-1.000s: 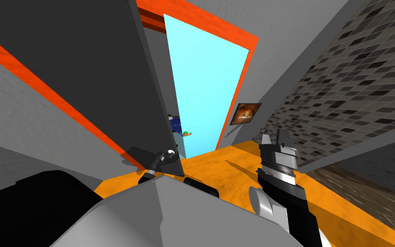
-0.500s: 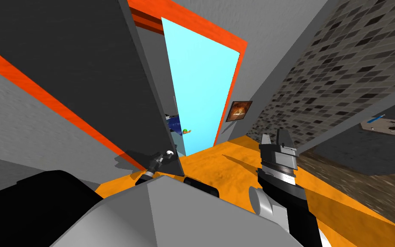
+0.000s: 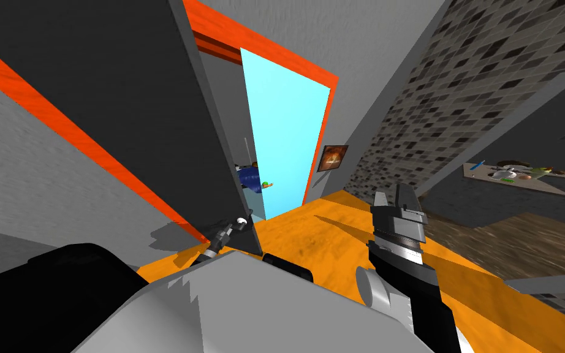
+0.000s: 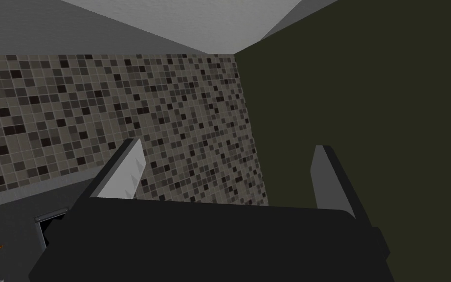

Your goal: Pull the door open

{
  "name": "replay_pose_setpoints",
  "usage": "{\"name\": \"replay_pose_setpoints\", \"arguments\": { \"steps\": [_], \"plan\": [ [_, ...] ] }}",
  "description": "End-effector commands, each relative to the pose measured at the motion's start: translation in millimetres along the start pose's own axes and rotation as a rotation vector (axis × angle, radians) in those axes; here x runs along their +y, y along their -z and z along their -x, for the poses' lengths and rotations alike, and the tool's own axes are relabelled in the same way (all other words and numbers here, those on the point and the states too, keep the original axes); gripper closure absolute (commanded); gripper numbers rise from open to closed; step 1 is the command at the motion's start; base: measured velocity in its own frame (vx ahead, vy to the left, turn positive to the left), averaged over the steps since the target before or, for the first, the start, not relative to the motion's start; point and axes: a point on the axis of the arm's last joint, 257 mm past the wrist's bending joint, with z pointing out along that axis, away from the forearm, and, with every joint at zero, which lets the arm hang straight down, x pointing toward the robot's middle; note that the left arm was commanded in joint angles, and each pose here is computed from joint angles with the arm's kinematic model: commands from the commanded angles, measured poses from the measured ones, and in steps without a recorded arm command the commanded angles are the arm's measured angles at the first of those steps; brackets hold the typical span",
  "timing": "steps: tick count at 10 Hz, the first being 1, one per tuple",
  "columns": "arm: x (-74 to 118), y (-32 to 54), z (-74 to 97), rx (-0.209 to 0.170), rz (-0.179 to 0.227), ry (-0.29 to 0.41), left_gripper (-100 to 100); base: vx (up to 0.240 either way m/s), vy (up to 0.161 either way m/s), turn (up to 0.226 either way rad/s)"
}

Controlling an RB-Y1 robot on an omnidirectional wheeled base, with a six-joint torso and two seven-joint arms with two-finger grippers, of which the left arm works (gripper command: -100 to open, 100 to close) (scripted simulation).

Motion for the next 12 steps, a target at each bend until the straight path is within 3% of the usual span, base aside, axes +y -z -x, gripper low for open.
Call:
{"name": "replay_pose_setpoints", "arguments": {
  "steps": [1, 2, 3, 5, 8, 9, 10, 12],
  "plan": [
    [0.1, 2.8, -7.9, 0.021, -0.008, 0.009, 100, -0.133, 0.026, -0.093],
    [0.1, 2.0, 0.0, 0.004, -0.002, 0.000, 100, -0.057, 0.024, -0.014],
    [2.9, -8.5, -4.8, 0.015, 0.001, 0.002, 100, -0.133, 0.025, -0.030],
    [4.4, -17.6, -8.9, 0.024, 0.002, 0.003, 100, -0.173, -0.012, -0.040],
    [7.2, -45.1, -21.8, 0.050, 0.002, 0.007, 100, -0.237, 0.041, -0.049],
    [7.2, -45.1, -21.8, 0.050, 0.002, 0.007, 100, -0.138, 0.017, -0.016],
    [7.5, -54.0, -26.0, 0.058, 0.002, 0.008, 100, -0.103, 0.004, -0.012],
    [7.7, -63.2, -30.5, 0.067, 0.002, 0.009, 100, -0.108, 0.031, -0.032]
  ]
}}
